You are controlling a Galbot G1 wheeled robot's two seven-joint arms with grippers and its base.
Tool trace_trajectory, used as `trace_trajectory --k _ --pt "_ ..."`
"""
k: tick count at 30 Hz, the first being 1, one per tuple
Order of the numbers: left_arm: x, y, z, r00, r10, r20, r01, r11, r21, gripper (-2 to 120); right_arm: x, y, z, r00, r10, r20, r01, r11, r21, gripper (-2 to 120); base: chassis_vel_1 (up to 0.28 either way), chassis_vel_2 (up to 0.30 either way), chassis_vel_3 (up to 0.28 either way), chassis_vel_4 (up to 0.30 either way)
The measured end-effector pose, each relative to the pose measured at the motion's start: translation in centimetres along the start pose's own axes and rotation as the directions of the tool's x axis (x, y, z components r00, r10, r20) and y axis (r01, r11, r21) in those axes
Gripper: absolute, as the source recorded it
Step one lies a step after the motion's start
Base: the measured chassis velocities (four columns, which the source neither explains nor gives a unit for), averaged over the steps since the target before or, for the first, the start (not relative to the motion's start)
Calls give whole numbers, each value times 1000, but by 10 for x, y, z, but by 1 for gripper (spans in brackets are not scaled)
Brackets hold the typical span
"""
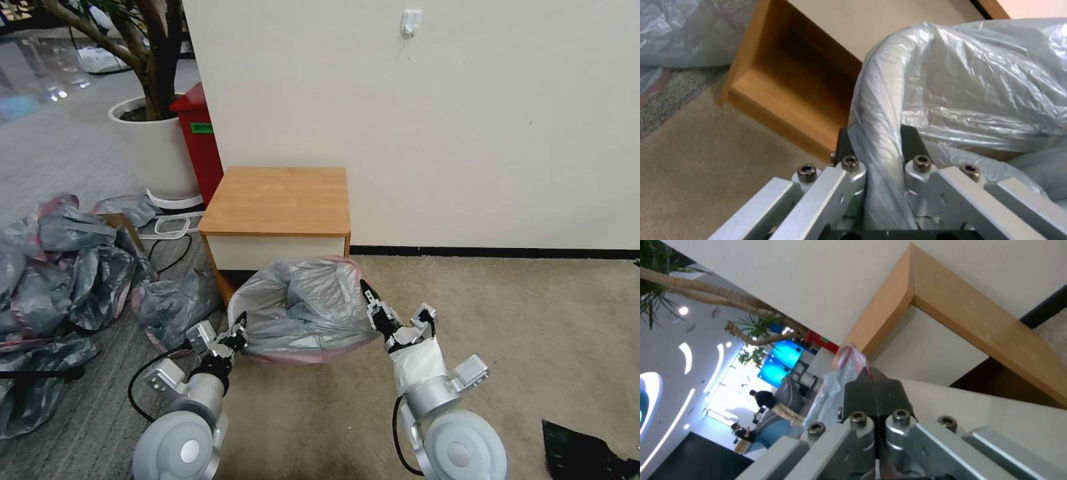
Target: Pick up the garbage bag from the table and place it over the trash can.
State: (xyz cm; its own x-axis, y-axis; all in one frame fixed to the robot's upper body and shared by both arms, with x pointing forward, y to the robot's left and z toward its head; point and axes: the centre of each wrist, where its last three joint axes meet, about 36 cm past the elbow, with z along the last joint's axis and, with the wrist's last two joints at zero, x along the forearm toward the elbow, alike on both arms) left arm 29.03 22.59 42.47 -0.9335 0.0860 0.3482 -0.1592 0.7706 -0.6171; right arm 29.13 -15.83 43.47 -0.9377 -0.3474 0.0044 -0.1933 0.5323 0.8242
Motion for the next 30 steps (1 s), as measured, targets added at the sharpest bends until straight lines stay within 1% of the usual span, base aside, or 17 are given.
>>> trace_trajectory --k 9,13,19,21,23,24,26,29,30 --pt "3 -4 2 1000 12 -11 -12 1000 -3 6 -10 3 -8 1000 -8 22 8 1000 15 0 0 0 0 0" --pt "6 -5 2 999 35 -23 -36 999 -5 6 -25 0 -20 999 25 41 -26 999 34 0 0 0 0 0" --pt "8 -2 2 999 47 -26 -47 999 -5 6 -33 -6 -26 998 53 30 -55 998 38 0 0 0 0 0" --pt "9 -1 1 998 51 -27 -51 999 -5 6 -35 -10 -27 997 68 22 -69 997 40 0 0 0 0 0" --pt "9 -1 1 998 58 -31 -58 998 -4 6 -38 -19 -25 995 97 -6 -96 994 46 0 0 0 0 0" --pt "9 -1 1 998 58 -31 -58 998 -4 6 -38 -19 -25 995 97 -6 -96 994 46 0 0 0 0 0" --pt "9 -1 0 997 65 -32 -65 998 -4 6 -40 -28 -24 992 122 -43 -120 991 59 0 0 0 0 0" --pt "9 -1 0 997 69 -31 -69 998 -3 6 -41 -34 -23 988 138 -64 -133 989 68 0 0 0 0 0" --pt "9 -1 -1 997 73 -30 -73 997 4 6 -43 -40 -22 985 154 -82 -147 986 82 0 0 0 0 0"
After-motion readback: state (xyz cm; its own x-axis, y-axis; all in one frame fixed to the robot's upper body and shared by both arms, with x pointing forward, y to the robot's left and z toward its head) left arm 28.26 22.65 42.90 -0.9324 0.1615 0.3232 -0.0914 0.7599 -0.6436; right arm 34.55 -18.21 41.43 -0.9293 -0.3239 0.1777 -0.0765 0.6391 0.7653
